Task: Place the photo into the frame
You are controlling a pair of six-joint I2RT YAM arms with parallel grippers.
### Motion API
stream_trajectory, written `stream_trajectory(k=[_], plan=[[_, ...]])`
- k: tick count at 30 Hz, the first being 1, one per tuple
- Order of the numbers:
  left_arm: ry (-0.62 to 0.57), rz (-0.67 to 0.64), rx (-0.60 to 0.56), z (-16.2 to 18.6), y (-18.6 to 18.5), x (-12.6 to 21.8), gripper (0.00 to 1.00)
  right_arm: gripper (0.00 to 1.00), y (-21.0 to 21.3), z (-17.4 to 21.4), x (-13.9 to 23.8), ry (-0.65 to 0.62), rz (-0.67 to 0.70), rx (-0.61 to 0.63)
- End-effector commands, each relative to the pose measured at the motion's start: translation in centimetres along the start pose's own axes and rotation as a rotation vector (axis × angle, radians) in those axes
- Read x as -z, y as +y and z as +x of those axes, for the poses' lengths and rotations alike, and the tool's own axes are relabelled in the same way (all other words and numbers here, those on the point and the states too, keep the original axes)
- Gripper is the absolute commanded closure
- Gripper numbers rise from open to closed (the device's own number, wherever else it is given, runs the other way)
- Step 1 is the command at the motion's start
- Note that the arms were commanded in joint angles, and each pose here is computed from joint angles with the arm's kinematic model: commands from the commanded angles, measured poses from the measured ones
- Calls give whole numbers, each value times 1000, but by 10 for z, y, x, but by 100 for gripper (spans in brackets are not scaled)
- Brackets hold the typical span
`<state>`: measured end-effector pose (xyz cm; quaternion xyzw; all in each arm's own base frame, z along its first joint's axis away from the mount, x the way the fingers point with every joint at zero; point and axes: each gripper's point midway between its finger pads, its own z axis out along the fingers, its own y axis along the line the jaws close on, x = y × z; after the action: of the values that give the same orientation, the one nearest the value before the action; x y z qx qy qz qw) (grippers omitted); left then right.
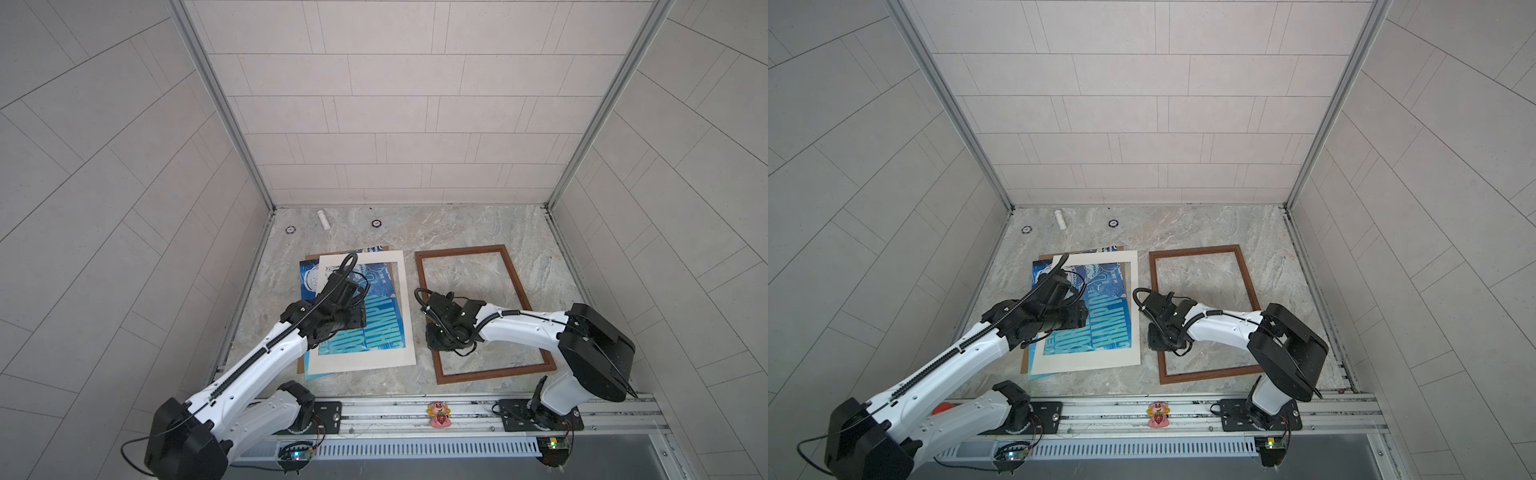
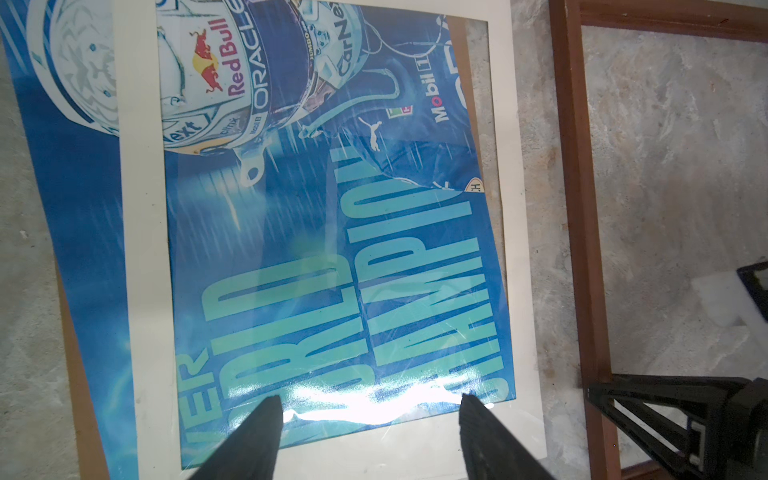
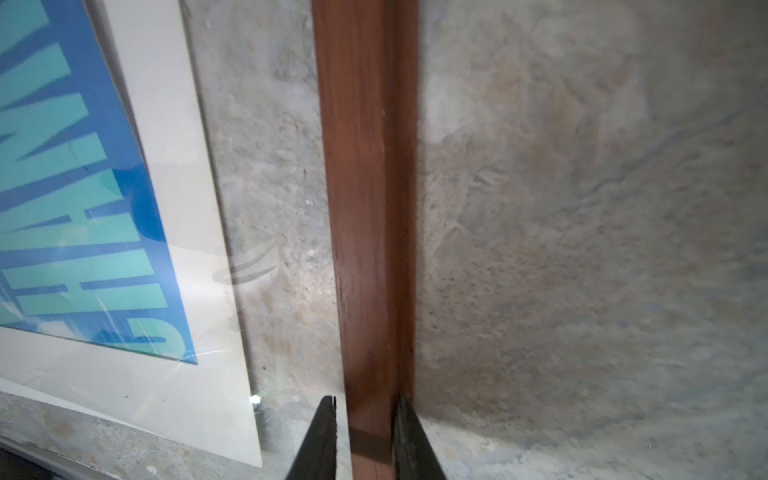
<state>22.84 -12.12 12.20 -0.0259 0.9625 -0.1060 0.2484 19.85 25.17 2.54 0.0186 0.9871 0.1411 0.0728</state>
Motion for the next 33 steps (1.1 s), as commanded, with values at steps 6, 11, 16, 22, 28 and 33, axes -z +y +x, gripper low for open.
stream_trajectory(k=[6, 11, 16, 22, 28, 33], plan=[[14, -2, -9, 0, -2, 5, 27, 77, -29, -5, -12, -26, 68, -64], [15, -8, -12, 0, -1, 5, 27, 74, -37, -6, -14, -43, 99, -55], [12, -4, -12, -1, -2, 6, 27, 74, -49, -5, -15, -49, 141, -54], [15, -4, -13, 0, -2, 6, 27, 77, -65, -7, -16, -63, 161, -110], [13, -4, -13, 0, -2, 6, 28, 77, -64, -12, -15, -65, 156, -111], [18, 1, -15, 0, -3, 5, 28, 77, -66, -12, -19, -60, 118, -168]])
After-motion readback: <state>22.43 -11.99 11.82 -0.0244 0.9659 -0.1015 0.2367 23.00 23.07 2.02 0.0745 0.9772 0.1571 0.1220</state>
